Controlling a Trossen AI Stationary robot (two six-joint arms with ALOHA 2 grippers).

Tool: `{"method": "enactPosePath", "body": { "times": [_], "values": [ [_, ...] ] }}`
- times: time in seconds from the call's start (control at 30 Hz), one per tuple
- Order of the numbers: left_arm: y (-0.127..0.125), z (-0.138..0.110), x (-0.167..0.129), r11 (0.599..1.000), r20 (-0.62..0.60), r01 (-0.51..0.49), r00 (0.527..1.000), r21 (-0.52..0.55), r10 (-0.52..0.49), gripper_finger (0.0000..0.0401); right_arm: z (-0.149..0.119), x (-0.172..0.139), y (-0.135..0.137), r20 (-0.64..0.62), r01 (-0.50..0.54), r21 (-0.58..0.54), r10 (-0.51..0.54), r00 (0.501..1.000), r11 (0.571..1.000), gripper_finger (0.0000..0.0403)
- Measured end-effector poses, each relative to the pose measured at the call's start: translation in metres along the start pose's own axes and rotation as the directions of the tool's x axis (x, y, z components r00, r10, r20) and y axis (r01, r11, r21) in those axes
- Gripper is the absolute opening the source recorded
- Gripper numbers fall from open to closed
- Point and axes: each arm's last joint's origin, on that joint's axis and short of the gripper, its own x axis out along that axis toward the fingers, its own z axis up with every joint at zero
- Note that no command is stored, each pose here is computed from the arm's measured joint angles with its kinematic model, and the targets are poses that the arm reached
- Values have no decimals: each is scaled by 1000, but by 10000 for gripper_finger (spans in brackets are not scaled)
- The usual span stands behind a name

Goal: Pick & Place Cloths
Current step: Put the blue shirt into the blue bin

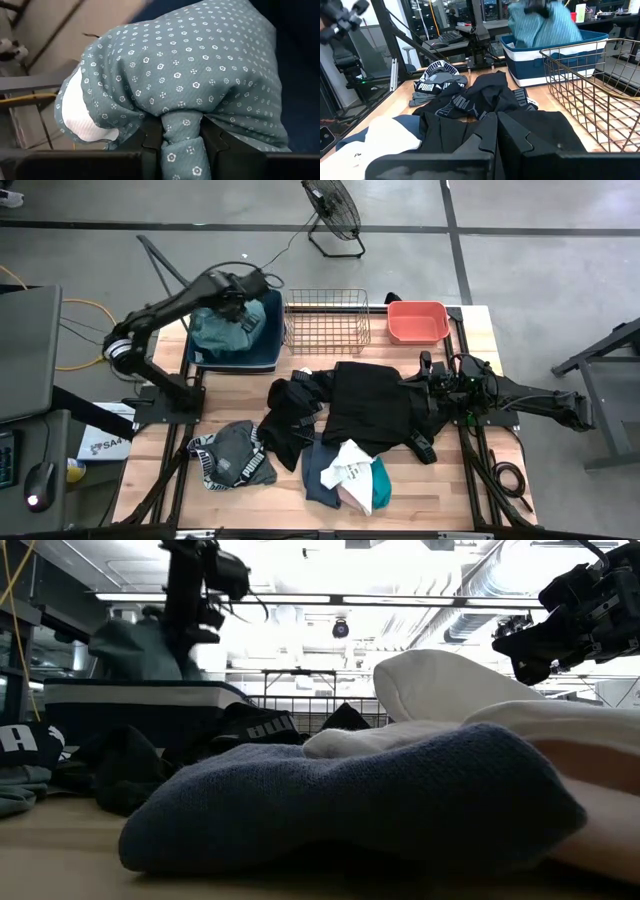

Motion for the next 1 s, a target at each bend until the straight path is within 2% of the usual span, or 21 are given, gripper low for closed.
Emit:
{"method": "enactPosePath", "body": {
  "times": [0.13,0.3,0.47,0.7,0.9,1.0],
  "values": [
    [-18,7,21,997,-59,75,996,27,-73,59,0,0,0,0,0,0,0,1000,1000,4],
    [-37,16,39,970,-51,235,971,65,-232,59,0,0,0,0,0,0,0,1000,1000,4],
    [-35,23,48,928,-40,370,929,42,-368,59,0,0,0,0,0,0,0,1000,1000,4],
    [-14,25,60,930,-72,368,927,-13,-368,59,0,0,0,0,0,0,0,1000,1000,4],
    [8,27,73,913,-83,400,910,-86,-406,59,0,0,0,0,0,0,0,1000,1000,4],
    [11,25,81,913,-83,395,911,-102,-404,59,0,0,0,0,0,0,0,1000,1000,4]
  ]
}}
